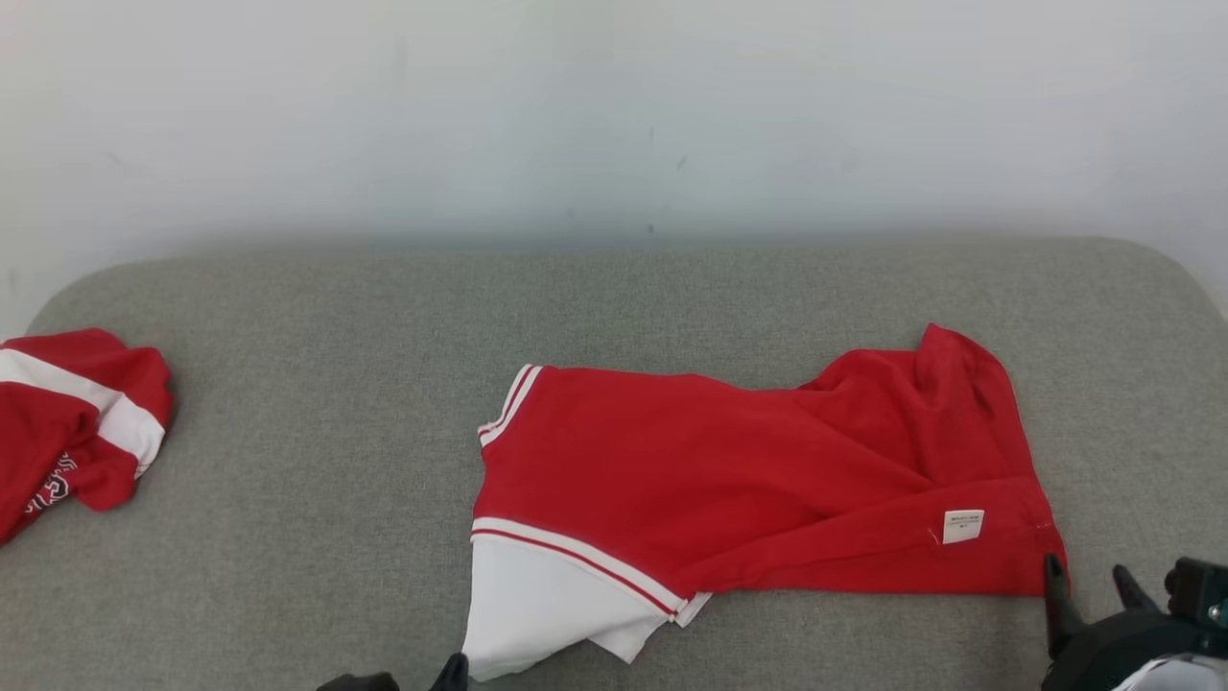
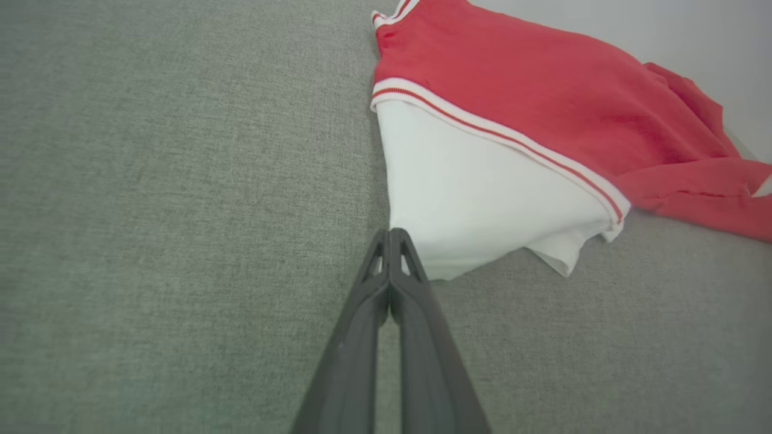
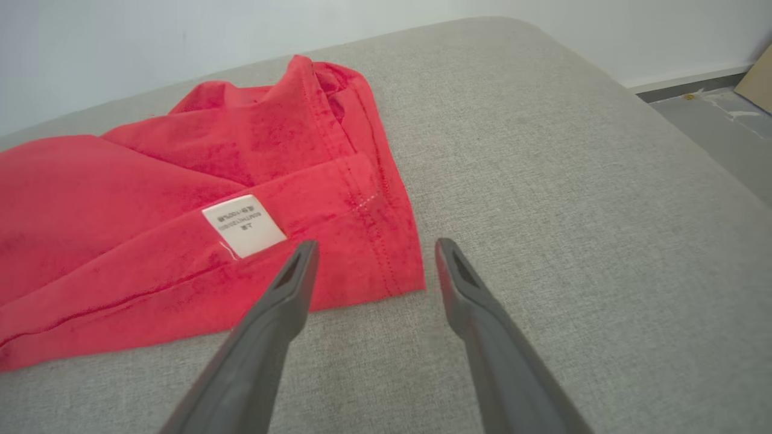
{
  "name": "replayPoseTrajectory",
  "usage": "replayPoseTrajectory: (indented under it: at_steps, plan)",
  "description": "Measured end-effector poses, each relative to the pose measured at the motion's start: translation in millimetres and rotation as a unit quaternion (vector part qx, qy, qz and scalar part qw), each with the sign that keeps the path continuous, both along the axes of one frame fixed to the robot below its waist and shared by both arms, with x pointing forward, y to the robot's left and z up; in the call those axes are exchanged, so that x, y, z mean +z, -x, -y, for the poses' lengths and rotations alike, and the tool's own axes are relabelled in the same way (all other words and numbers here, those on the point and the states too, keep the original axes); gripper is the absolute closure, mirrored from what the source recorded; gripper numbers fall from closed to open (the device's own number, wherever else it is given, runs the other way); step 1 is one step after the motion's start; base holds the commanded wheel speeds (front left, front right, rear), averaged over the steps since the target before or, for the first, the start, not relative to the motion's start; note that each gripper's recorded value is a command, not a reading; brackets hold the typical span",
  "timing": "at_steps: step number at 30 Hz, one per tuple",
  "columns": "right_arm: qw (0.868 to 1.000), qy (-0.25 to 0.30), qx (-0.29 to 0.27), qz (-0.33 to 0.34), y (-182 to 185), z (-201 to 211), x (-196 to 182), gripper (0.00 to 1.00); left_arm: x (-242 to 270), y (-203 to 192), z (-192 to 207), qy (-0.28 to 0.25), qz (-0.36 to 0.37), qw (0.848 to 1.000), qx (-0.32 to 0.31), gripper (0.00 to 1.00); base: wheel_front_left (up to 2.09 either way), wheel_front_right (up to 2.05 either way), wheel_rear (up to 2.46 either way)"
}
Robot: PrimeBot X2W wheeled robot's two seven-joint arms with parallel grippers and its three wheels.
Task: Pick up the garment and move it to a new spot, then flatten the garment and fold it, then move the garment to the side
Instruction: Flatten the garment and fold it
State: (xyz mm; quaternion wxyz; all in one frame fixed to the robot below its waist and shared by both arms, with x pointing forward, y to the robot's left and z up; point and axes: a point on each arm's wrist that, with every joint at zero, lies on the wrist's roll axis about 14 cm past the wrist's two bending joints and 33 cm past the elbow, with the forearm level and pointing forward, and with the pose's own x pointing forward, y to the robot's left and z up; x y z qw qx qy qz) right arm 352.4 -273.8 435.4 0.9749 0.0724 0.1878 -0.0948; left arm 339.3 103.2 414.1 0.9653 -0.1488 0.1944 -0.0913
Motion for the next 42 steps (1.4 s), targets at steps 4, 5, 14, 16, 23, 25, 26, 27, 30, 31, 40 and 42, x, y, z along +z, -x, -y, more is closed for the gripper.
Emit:
replayPoseTrajectory:
  at_steps: [4,5,14,16,23,25,26,27,30,31,40,42]
  plan:
    - [1.000,0.016,-0.002,-0.015,-2,6,15,0.00,6,1,0,-0.001,0.008,1.000,0.000,1.00,0.00,0.00,0.00]
    - [1.000,0.017,-0.001,-0.025,-3,6,16,0.00,7,1,1,-0.001,0.010,1.000,-0.001,1.00,0.00,0.00,0.00]
    - [0.995,0.044,0.014,-0.093,-30,10,18,0.00,7,-5,8,0.001,0.008,1.000,-0.012,1.00,0.00,0.00,0.00]
    - [0.993,0.047,0.014,-0.105,-36,11,14,0.00,6,-8,7,0.000,0.006,1.000,-0.012,1.00,0.00,0.00,0.00]
    - [0.986,0.046,0.025,-0.157,-43,6,-17,0.27,-3,-13,2,-0.005,-0.008,1.000,-0.009,1.00,0.00,0.00,0.00]
    - [0.986,0.046,0.028,-0.156,-47,4,-18,0.33,-5,-13,0,-0.006,-0.012,1.000,-0.008,1.00,0.00,0.00,0.00]
    - [0.986,0.045,0.029,-0.158,-48,4,-19,0.44,-6,-13,0,-0.007,-0.014,1.000,-0.007,1.00,0.00,0.00,0.00]
    - [0.986,0.045,0.030,-0.159,-48,3,-21,0.47,-7,-13,0,-0.007,-0.015,1.000,-0.007,1.00,0.00,0.00,0.00]
    - [0.984,0.044,0.031,-0.168,-46,3,-26,0.48,-7,-14,-1,-0.008,-0.015,1.000,-0.007,1.00,0.00,0.00,0.00]
    - [0.984,0.044,0.031,-0.167,-47,3,-26,0.53,-7,-15,-1,-0.008,-0.014,1.000,-0.007,1.00,0.00,0.00,0.00]
    - [0.985,0.052,0.022,-0.164,-47,13,-23,0.53,-4,-17,0,-0.009,-0.011,1.000,-0.009,1.00,0.00,0.00,0.00]
    - [0.984,0.057,0.021,-0.165,-46,15,-23,0.54,-4,-17,-1,-0.011,-0.011,1.000,-0.008,1.00,0.00,0.00,0.00]
